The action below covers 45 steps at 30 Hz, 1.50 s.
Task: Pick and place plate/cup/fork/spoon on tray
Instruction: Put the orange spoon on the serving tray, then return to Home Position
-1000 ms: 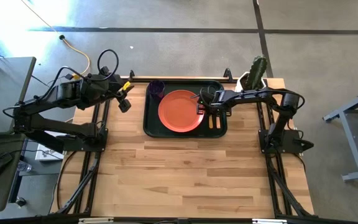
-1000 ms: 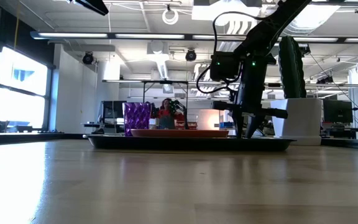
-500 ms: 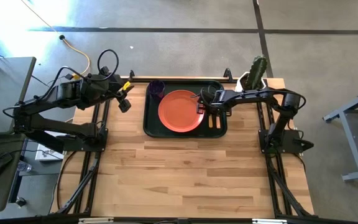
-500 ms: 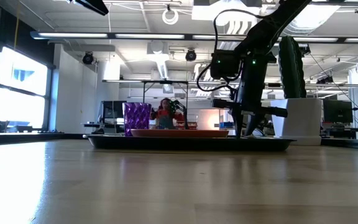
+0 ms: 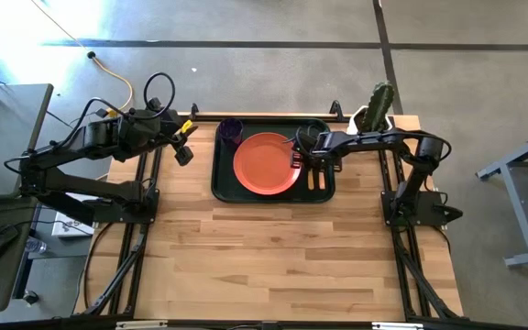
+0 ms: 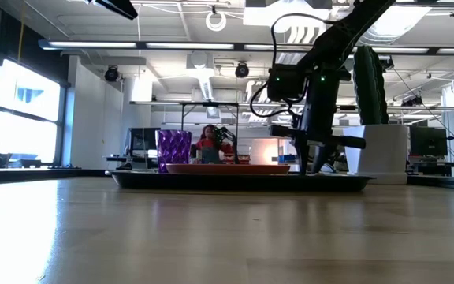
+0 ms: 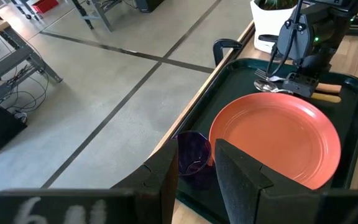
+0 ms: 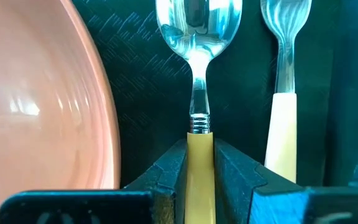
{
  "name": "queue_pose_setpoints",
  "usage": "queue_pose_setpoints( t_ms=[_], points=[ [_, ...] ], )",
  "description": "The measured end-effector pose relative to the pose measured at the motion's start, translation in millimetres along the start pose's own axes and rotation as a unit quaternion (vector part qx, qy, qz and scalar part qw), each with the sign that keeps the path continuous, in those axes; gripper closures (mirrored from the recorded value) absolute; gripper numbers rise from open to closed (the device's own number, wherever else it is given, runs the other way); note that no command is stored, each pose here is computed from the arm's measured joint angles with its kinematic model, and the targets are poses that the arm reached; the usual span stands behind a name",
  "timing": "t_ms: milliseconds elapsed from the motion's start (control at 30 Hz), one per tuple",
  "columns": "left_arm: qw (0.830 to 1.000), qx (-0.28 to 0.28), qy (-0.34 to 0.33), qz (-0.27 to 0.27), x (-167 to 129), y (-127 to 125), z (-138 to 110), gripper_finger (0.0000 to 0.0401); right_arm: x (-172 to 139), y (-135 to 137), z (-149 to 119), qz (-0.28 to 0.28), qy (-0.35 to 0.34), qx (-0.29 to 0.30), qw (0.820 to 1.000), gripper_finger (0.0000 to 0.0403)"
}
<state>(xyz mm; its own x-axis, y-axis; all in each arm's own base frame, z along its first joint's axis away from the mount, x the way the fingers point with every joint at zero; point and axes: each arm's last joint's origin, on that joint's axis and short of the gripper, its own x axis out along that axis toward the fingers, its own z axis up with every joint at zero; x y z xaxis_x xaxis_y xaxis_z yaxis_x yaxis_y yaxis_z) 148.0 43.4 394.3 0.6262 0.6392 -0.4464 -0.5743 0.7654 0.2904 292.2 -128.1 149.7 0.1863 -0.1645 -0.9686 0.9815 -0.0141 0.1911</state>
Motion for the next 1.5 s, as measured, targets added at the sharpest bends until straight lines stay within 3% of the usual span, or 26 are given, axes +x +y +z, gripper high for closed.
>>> queue_pose_setpoints(
  t_ms=[467,800,1133,1500],
  points=[
    [1.000,0.000,0.000,0.000,0,0,0,0.0307,0,-1,-1,-0.007,0.004,0.001,1.000,0.0334],
    [1.000,0.000,0.000,0.000,0,0,0,0.0307,0,-1,0,-0.009,-0.002,0.005,1.000,0.0286],
    [1.000,0.000,0.000,0.000,0,0,0,0.0307,0,-1,-1,-0.002,0.012,0.008,1.000,0.0281],
    [1.000,-0.001,0.000,-0.009,0,-1,0,0.0307,-32,-3,3,0.031,-0.030,0.018,0.999,0.0281]
  ],
)
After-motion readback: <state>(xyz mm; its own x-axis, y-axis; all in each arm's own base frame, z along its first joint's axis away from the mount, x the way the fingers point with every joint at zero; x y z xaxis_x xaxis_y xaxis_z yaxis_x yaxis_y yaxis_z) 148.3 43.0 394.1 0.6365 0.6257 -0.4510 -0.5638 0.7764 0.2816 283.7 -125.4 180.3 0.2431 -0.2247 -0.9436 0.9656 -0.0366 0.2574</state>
